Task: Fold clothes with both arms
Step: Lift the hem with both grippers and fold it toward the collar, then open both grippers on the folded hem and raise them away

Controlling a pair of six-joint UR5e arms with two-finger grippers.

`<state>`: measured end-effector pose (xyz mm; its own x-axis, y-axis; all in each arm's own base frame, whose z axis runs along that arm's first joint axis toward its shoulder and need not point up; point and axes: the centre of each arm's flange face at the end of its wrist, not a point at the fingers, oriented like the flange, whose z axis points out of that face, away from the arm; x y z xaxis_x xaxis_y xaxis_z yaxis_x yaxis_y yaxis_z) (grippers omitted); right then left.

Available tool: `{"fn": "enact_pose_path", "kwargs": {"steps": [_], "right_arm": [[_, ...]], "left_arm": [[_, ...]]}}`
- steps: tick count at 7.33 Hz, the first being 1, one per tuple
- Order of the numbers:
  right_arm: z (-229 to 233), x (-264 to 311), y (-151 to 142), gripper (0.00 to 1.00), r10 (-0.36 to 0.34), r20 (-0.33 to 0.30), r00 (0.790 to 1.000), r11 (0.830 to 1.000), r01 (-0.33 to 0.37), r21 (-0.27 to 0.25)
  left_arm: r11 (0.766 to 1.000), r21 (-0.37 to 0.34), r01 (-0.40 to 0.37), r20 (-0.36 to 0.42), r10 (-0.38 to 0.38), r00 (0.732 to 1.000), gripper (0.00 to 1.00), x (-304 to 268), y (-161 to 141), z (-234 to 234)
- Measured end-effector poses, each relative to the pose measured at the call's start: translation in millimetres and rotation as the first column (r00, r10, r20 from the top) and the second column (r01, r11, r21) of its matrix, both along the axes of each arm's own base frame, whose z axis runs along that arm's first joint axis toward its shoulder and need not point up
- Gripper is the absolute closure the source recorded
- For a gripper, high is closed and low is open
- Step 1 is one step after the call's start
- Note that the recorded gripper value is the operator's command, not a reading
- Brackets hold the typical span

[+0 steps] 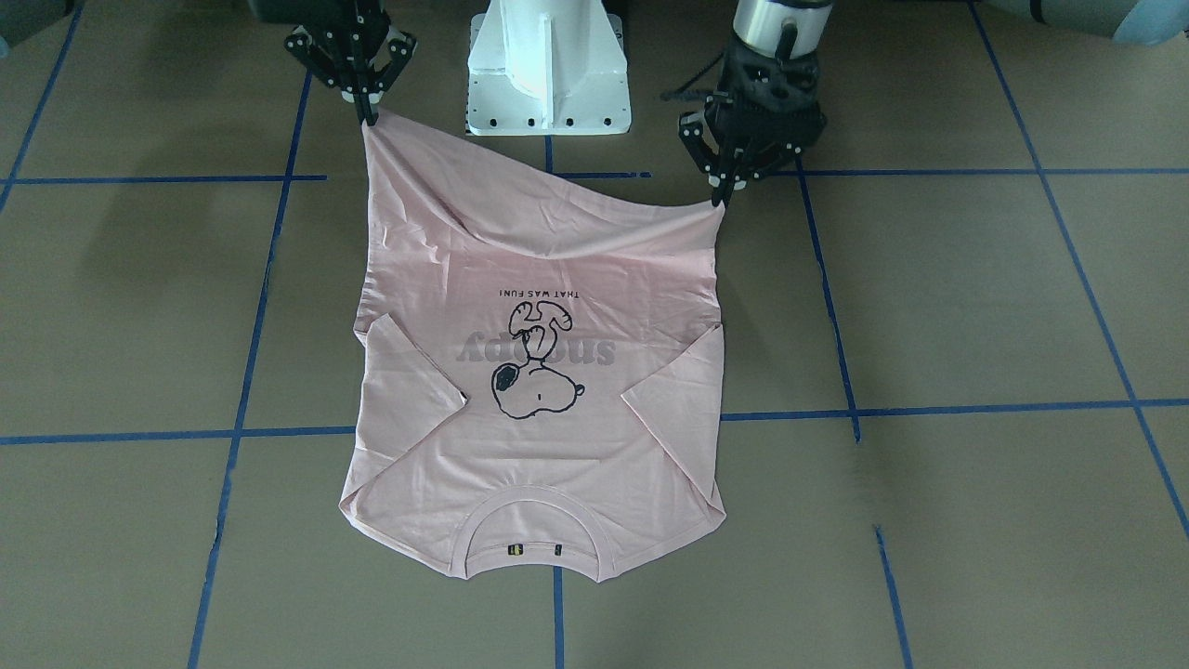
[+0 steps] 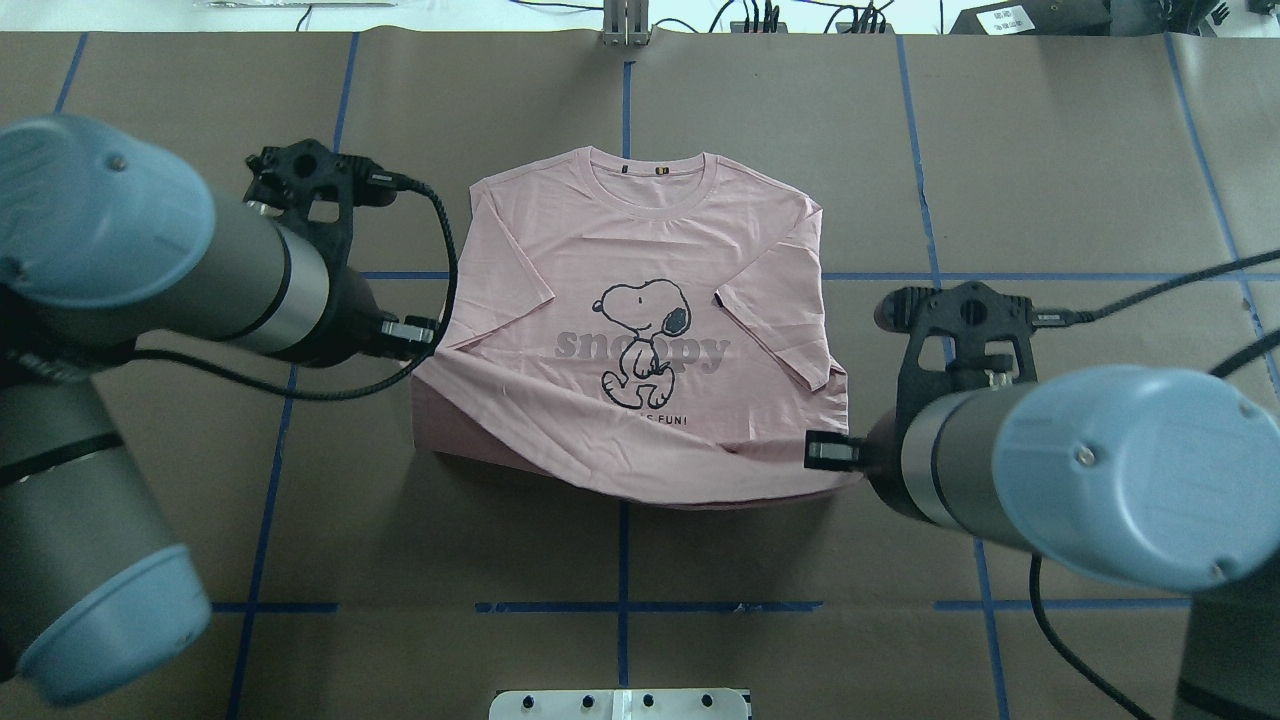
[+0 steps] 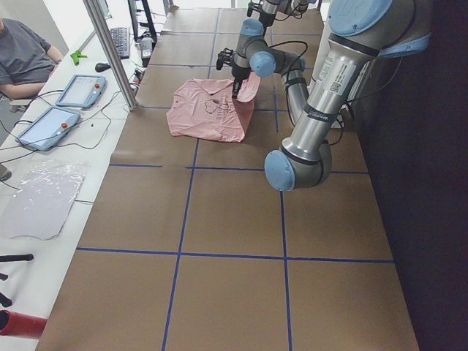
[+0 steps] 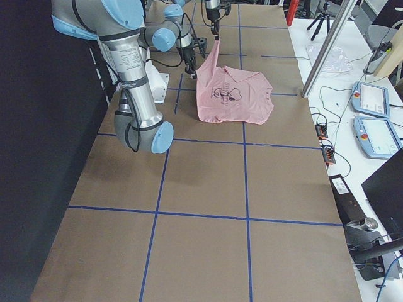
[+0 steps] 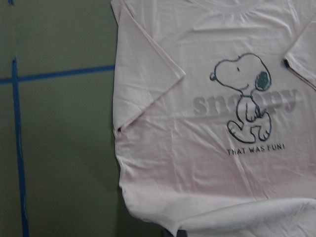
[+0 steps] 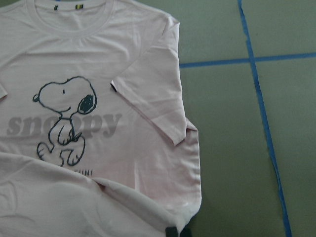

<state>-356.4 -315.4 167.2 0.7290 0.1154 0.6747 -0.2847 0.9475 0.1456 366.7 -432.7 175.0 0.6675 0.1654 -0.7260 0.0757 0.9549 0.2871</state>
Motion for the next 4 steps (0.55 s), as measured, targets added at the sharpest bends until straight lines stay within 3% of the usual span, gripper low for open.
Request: {"fn": "enact_pose_path", "kwargs": {"steps": [4], "right_arm": [[62, -44, -154, 1.00, 0.089, -0.029, 0.996, 0.996, -0.087, 0.036]], "left_arm": [[0.997, 0.042, 0.070, 0.030, -0.072, 0.997, 1.00, 44, -122, 29]]}}
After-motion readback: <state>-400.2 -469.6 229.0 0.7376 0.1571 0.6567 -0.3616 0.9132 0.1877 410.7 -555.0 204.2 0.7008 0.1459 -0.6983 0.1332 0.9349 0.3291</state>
